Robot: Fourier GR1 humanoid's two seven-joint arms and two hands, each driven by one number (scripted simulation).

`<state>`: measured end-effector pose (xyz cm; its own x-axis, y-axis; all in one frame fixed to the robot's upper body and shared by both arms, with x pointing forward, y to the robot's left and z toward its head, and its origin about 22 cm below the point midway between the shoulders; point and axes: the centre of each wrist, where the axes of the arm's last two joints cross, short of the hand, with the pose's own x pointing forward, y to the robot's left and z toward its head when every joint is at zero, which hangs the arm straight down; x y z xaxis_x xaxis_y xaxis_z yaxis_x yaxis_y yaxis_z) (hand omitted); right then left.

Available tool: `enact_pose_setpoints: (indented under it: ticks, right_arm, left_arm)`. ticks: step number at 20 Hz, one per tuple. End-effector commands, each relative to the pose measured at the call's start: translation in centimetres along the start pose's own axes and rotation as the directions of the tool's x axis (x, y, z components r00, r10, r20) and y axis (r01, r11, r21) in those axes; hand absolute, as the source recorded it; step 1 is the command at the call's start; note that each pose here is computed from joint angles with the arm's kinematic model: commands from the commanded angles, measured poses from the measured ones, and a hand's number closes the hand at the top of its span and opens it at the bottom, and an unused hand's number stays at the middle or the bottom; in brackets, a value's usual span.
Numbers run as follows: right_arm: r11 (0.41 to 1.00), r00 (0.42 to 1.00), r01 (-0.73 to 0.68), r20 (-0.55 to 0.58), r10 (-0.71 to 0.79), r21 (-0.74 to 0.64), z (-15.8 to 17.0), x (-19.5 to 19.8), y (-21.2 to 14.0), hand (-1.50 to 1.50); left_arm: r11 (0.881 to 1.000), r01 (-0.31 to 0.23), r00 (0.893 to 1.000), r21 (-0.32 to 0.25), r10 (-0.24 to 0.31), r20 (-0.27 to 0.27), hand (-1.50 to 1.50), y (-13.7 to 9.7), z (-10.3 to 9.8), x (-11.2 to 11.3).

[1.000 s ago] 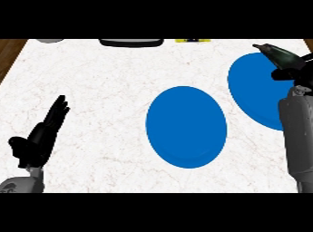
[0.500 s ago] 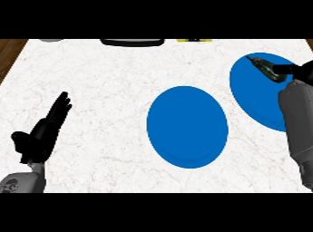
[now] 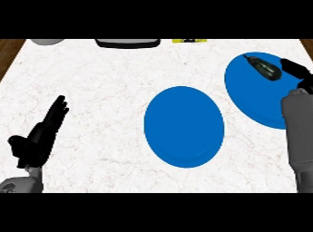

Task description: Pick the eggplant from the plate and place it in the plate

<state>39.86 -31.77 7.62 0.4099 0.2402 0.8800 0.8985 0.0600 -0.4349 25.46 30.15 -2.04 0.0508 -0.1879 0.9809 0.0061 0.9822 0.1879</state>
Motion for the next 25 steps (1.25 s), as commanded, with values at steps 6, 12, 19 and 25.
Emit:
enact_pose_setpoints:
  ticks: [6,12,19,25]
  right_arm:
    - [0.969,0.97,0.241,-0.011,-0.242,-0.058,1.6,-6.5,-7.1,-1.5]
    - [0.971,0.97,0.238,0.047,-0.238,0.006,2.9,-12.2,-13.9,-1.5]
    - [0.978,0.977,0.202,0.059,-0.205,0.042,4.8,-17.3,-16.5,-1.5]
    - [0.982,0.978,0.188,0.085,-0.188,0.017,2.3,-19.7,-19.5,-1.5]
  left_arm:
    - [0.999,0.012,1.0,0.046,-0.012,-0.006,0.0,1.4,0.2,0.2]
    - [0.999,0.002,1.0,0.039,-0.002,-0.003,0.0,0.5,1.6,-1.2]
    - [1.0,-0.01,1.0,0.014,0.01,0.0,0.0,0.4,1.7,-0.8]
    - [1.0,-0.005,1.0,0.011,0.005,0.013,0.0,-0.2,0.8,2.1]
